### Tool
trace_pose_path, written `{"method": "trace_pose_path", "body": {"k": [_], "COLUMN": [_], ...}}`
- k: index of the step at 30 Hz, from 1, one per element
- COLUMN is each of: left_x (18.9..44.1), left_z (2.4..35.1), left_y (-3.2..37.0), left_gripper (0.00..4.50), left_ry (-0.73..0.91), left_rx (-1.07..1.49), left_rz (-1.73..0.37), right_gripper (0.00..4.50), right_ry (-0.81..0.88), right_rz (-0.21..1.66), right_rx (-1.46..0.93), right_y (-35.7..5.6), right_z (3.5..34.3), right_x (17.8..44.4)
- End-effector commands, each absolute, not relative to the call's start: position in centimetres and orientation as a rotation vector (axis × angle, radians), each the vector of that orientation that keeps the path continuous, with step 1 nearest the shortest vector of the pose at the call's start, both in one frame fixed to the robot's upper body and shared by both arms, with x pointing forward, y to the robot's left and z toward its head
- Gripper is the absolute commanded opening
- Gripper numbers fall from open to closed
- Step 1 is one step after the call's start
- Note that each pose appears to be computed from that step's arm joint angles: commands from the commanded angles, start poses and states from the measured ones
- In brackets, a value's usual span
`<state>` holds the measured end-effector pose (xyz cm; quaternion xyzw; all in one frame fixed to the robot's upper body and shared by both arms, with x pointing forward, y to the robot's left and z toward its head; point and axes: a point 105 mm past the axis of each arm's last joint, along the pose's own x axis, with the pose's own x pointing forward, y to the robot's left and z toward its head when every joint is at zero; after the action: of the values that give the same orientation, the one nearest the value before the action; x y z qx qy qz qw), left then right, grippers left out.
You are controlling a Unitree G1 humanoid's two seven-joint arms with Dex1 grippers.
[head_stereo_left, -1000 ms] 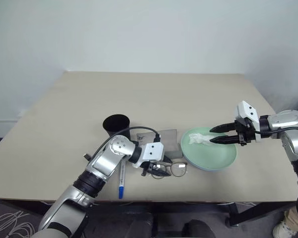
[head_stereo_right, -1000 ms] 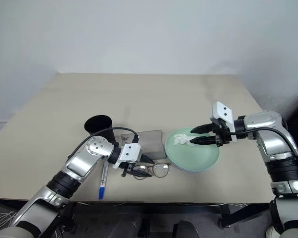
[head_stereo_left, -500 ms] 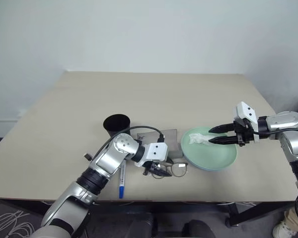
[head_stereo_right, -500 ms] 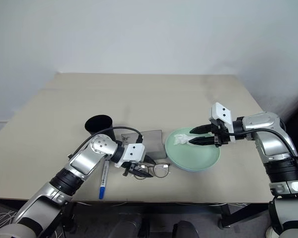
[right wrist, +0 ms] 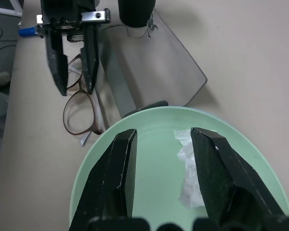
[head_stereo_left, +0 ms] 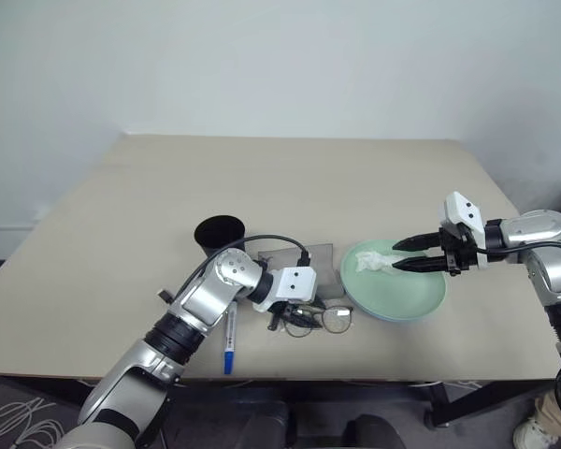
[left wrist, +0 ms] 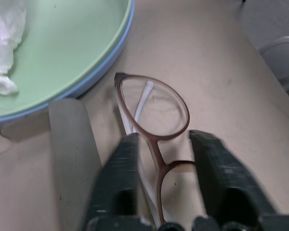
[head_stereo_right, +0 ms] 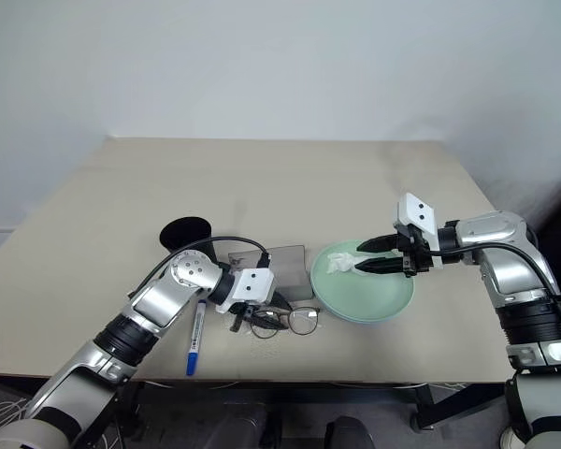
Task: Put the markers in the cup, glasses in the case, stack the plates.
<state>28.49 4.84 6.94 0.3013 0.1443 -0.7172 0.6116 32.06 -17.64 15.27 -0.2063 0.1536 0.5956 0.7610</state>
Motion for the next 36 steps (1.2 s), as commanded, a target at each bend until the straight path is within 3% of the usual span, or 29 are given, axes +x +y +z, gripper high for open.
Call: {"method": "trace_pose_path", "body": {"k": [1,2,12,25,33,36], "left_x": [29.0,29.0,29.2,29.1,36.0,36.9], "left_z": [8.0,8.0,9.2,18.5,17.3,15.8], "left_y": [4.5,4.6,4.0,3.0,6.4,7.5], "left_gripper": [0.30,0.02,0.02,0.02,0.02,0.02], "left_ry": [0.299,0.300,0.281,0.178,0.207,0.241], "left_rx": [0.727,0.727,0.687,0.417,0.716,0.780], "left_rz": [-1.644,-1.644,-1.646,-1.757,-1.485,-1.458], "right_gripper": [1.92,1.92,1.92,1.92,1.92,1.92], "right_ry": [0.279,0.278,0.276,0.286,0.280,0.280], "right_rz": [1.289,1.289,1.287,1.305,1.308,1.307], "right_rx": [-0.481,-0.481,-0.482,-0.482,-0.485,-0.485], "right_y": [-17.5,-17.4,-17.4,-17.3,-17.2,-17.2], "right_z": [16.6,16.6,16.6,16.7,16.7,16.7], "right_x": [32.3,32.3,32.4,32.6,32.8,32.7]}}
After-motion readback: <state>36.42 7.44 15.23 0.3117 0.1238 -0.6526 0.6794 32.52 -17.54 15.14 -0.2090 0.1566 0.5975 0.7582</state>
